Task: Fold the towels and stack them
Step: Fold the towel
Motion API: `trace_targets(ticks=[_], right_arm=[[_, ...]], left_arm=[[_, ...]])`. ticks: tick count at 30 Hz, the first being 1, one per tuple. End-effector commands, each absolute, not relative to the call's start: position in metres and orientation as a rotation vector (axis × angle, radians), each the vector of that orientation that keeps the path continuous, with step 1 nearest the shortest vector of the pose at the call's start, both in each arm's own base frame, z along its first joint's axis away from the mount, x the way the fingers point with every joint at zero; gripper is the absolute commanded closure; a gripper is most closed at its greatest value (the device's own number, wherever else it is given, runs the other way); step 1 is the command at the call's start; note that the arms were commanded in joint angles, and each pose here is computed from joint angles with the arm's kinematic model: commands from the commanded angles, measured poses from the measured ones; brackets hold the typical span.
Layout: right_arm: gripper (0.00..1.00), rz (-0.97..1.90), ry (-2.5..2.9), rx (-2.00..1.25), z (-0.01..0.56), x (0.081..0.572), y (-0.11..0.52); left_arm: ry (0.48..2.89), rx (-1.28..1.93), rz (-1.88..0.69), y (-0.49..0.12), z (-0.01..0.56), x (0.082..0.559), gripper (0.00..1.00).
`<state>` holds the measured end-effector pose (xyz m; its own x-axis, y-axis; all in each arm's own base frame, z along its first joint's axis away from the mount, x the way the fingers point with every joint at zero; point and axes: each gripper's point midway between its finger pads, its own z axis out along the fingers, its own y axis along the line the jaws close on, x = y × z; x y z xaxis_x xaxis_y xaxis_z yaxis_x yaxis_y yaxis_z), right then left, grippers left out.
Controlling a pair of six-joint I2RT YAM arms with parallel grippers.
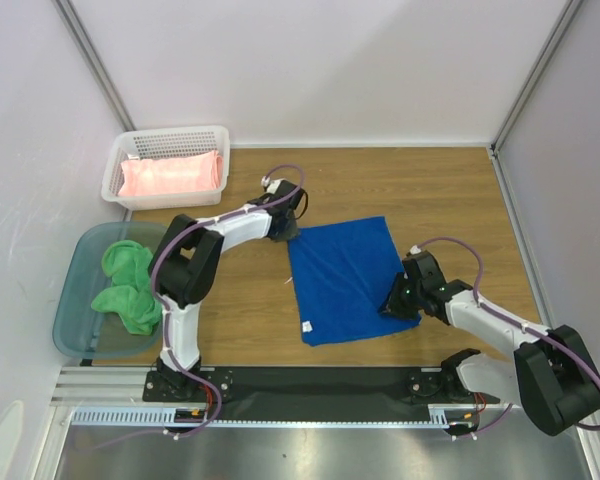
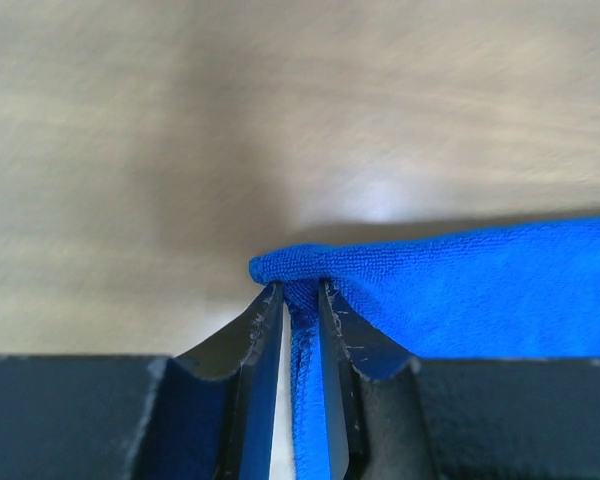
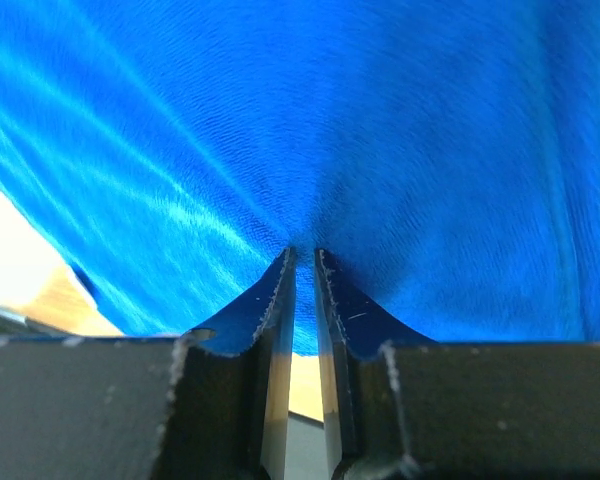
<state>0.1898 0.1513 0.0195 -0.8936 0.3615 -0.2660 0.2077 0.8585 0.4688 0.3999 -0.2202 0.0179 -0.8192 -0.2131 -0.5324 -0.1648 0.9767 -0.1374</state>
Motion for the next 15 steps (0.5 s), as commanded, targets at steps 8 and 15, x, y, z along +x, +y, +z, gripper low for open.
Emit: trace_targets(ticks=[8,15], right_arm=[[0.81,0.686,2.764,0.300,0.020,0.175,0.184],[0.77,0.652,2.696,0.233,0.067,0.207,0.189]], left_arm=[[2.512,-0.041,-0.164,-0.252,0.021,0.451,0.73],[2.408,0.033,-0.238,-0.250,0.094,0.444,0.57]])
